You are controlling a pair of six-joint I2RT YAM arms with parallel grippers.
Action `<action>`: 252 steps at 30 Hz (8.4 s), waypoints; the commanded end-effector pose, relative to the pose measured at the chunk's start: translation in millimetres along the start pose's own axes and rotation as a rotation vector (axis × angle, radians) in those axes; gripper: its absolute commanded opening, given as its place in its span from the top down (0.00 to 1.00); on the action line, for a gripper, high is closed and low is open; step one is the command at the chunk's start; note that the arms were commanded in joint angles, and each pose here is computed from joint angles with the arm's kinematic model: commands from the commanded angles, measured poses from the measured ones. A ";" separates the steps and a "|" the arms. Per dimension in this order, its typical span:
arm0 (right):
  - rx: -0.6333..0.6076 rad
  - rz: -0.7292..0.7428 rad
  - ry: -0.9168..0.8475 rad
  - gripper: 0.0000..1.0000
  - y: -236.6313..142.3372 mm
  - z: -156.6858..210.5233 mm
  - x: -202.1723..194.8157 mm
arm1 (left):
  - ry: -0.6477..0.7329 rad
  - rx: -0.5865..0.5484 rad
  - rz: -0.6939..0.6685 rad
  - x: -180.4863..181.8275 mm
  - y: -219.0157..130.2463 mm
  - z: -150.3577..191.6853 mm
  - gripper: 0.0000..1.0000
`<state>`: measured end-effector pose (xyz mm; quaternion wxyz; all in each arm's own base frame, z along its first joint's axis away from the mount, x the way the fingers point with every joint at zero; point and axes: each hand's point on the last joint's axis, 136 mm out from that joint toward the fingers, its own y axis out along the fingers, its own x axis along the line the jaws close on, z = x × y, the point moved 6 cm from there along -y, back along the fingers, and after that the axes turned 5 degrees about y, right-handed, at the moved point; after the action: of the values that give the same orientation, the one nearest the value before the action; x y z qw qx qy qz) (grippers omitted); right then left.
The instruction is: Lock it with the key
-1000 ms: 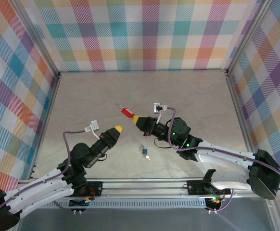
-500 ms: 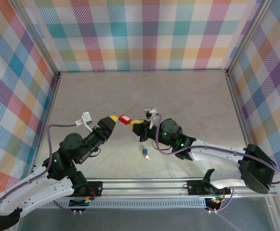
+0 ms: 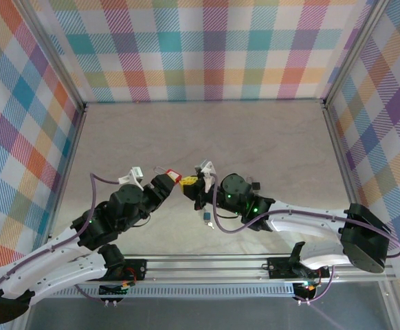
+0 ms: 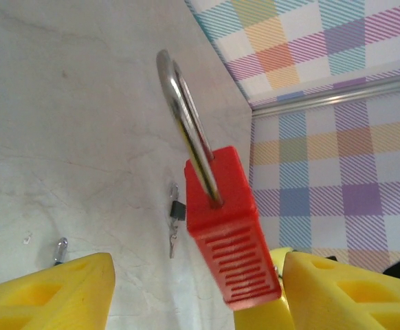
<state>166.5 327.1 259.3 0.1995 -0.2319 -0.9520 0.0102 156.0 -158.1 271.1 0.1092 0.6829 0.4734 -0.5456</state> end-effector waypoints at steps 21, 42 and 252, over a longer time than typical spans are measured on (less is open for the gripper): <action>-0.123 -0.059 -0.022 1.00 4.1 -10.8 23.1 | -0.151 -0.075 0.177 -1.6 11.7 1.3 1.00; -0.297 -0.067 0.407 1.00 -15.8 -43.8 12.8 | -0.028 -0.185 0.425 -11.8 3.1 10.5 1.00; -0.004 0.089 0.104 0.40 -32.6 -18.2 -3.7 | 0.235 -0.269 0.560 -41.4 -22.1 1.6 1.00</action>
<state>168.4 291.8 291.4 0.3331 -0.2530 -0.9008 -0.1166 139.5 -171.2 296.7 0.3074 0.8183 0.3249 -0.3611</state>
